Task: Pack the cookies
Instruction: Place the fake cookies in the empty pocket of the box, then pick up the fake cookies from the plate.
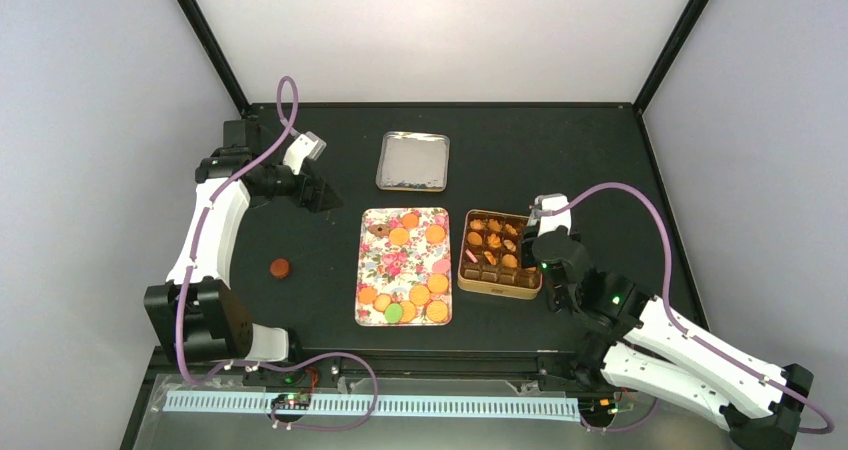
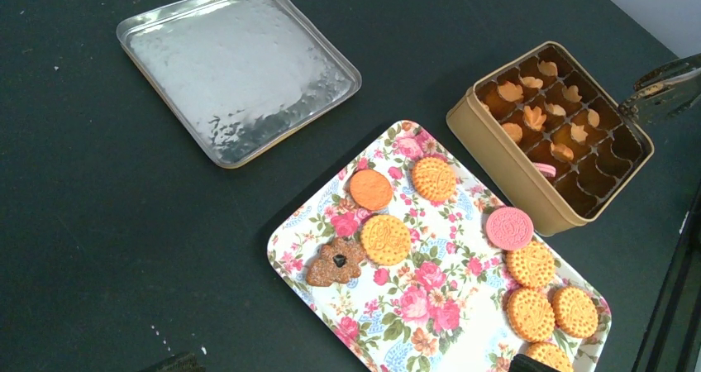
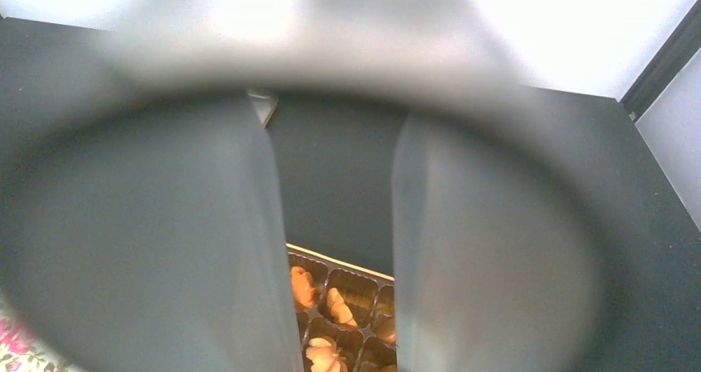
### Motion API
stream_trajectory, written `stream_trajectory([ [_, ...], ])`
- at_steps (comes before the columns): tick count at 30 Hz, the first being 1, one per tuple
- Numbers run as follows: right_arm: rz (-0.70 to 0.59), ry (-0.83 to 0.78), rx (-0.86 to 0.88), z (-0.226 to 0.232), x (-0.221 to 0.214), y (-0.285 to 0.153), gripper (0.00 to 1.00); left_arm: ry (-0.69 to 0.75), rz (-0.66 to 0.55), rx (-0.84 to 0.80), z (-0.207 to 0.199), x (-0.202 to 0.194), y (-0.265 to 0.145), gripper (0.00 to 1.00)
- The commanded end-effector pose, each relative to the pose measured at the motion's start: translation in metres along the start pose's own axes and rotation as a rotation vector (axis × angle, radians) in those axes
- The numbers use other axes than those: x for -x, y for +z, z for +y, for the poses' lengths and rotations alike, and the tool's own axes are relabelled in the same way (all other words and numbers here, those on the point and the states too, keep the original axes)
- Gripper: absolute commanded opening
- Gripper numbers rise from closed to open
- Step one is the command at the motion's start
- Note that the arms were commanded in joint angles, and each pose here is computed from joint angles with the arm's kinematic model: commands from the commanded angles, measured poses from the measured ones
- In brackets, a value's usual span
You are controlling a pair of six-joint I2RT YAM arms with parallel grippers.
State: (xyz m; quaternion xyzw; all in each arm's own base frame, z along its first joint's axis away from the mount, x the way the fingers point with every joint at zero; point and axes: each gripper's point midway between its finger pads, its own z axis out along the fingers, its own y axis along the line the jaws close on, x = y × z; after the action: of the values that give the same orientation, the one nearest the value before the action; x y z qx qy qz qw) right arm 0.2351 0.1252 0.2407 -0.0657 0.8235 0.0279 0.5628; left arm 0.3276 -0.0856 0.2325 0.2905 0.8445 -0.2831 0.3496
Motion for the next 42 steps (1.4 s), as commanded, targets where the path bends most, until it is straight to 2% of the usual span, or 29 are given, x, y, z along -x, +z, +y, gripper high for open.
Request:
stream_trajectory([
  [1, -0.047, 0.015, -0.009, -0.002, 0.013, -0.001, 0.38, 0.025, -0.034, -0.016, -0.004, 0.01, -0.002, 0.99],
  [5, -0.071, -0.016, 0.115, 0.022, 0.025, -0.003, 0.37, 0.026, -0.032, -0.015, -0.004, 0.01, -0.002, 0.99],
  [14, -0.133, -0.113, 0.505, 0.142, 0.062, -0.02, 0.36, 0.0, 0.006, 0.033, 0.006, 0.002, -0.003, 0.99],
  [20, -0.122, -0.208, 0.76, 0.243, 0.046, -0.039, 0.37, -0.007, 0.023, 0.042, 0.006, -0.004, -0.006, 0.99],
  [24, -0.096, -0.244, 0.876, 0.29, 0.024, -0.042, 0.39, 0.001, 0.02, 0.046, 0.005, -0.002, -0.009, 0.99],
  [30, -0.065, -0.249, 0.943, 0.316, 0.008, -0.038, 0.41, 0.009, 0.015, 0.038, 0.002, 0.0, -0.01, 0.99],
  [42, 0.012, -0.288, 0.941, 0.319, -0.031, -0.025, 0.41, 0.025, 0.001, 0.032, -0.002, 0.005, -0.014, 0.99],
])
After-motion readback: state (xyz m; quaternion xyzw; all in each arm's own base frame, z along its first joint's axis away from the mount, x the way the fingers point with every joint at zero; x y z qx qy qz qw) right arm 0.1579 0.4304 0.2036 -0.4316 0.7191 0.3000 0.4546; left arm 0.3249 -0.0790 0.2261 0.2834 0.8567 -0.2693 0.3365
